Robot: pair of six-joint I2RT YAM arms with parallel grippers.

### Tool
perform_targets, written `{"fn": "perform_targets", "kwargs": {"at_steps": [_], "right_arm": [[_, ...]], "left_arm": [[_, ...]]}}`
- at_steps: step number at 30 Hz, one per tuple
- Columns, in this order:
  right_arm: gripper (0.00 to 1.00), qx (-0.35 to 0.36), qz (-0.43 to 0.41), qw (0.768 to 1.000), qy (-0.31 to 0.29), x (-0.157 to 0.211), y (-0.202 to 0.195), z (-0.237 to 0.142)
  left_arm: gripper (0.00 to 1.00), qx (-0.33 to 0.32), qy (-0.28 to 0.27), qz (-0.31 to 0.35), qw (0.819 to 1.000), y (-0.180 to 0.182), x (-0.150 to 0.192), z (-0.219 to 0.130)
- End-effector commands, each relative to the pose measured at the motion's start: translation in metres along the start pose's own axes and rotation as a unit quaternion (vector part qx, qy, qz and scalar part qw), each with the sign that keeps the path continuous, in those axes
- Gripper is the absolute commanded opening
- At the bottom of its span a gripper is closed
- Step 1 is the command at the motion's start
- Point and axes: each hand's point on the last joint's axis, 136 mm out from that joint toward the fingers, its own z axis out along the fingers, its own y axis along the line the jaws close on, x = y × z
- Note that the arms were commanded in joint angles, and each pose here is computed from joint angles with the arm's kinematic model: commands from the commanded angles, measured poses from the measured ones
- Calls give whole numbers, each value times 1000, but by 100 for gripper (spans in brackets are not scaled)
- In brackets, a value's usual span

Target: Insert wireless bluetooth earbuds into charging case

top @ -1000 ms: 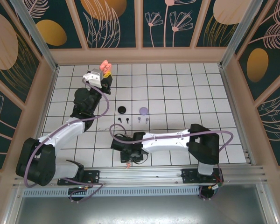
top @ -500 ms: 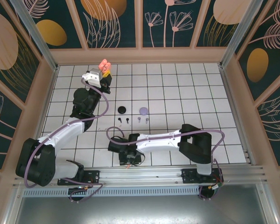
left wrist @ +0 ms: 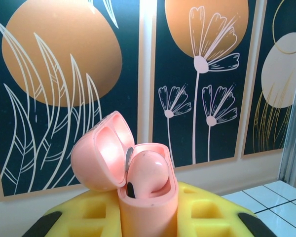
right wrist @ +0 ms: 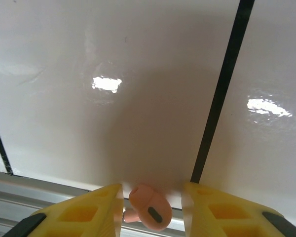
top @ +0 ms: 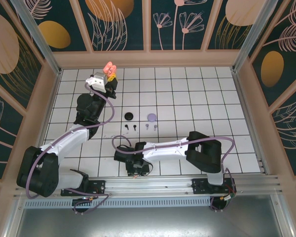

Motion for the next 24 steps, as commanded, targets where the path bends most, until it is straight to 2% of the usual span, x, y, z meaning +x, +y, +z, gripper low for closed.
{"fn": "perform_targets", "kwargs": {"at_steps": [1,9,16,24], "right_arm": [[36,10,-12,1000,10,5,-1,4],[26,19,-19,1000,6,1,-5,8],[22,18,-7,999,-37,-22,-16,-18],[22,40,36,992,-110,-75,-76,-67]], "left_arm": [[0,8,-23,-5,1000,-1,-9,-1],[0,9,-24,-7,1000,-1,-8,-1],[0,15,-22,-10,1000,-3,-8,0],[0,31,-18,-14,999,-9,-10,2]]}}
